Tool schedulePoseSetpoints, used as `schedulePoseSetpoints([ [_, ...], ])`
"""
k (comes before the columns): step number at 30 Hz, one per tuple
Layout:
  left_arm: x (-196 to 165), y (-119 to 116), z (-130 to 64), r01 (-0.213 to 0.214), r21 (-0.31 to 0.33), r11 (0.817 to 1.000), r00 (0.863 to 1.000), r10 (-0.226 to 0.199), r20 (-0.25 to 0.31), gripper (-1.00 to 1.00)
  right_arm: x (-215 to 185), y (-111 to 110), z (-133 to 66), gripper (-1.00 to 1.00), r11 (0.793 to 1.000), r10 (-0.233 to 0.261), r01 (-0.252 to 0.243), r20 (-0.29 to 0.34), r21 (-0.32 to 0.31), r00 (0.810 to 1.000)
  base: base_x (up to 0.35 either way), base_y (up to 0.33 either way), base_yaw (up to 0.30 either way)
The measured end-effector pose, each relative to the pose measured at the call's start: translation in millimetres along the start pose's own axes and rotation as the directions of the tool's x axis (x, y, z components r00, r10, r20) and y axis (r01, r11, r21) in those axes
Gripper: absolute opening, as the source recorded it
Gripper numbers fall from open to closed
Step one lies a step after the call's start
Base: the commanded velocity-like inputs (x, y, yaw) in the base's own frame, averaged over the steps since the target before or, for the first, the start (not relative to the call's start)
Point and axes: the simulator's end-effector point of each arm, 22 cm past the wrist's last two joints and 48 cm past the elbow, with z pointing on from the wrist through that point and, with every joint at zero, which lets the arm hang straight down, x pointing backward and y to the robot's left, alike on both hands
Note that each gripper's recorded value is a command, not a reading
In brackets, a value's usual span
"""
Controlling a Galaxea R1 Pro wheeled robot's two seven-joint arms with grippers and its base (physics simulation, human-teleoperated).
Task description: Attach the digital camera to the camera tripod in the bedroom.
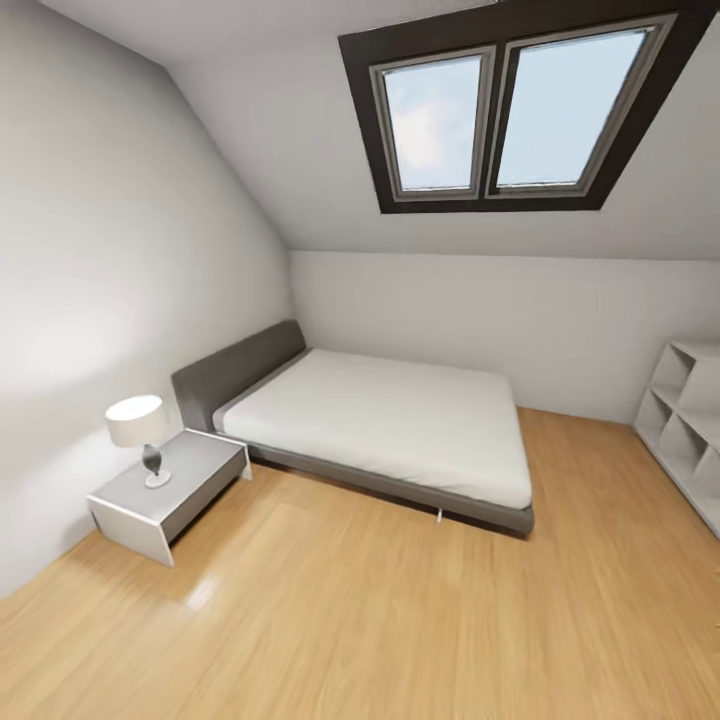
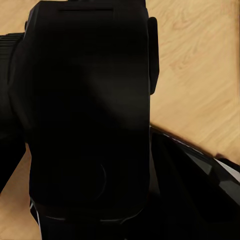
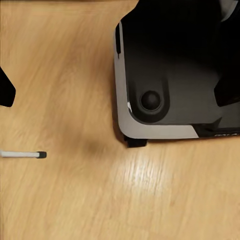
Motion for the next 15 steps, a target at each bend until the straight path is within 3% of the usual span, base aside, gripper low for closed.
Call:
schedulePoseSetpoints([
  [6, 0.1, -0.3, -0.1, -0.007, 0.001, 1.0, 1.0, 0.007, 0.0, -1.0, 0.1, 0.2, -0.1, 1.0, 1.0, -0.001, 0.001, 0.0, -0.001, 1.0, 0.132, 0.0, -0.289],
  [15, 0.2, -0.6, -0.2, -0.015, 0.003, 1.0, 1.0, 0.015, 0.0, -1.0, -0.4, -0.1, -0.2, 1.0, 1.0, -0.001, 0.001, 0.002, 0.0, 1.0, 0.285, 0.0, -0.289],
])
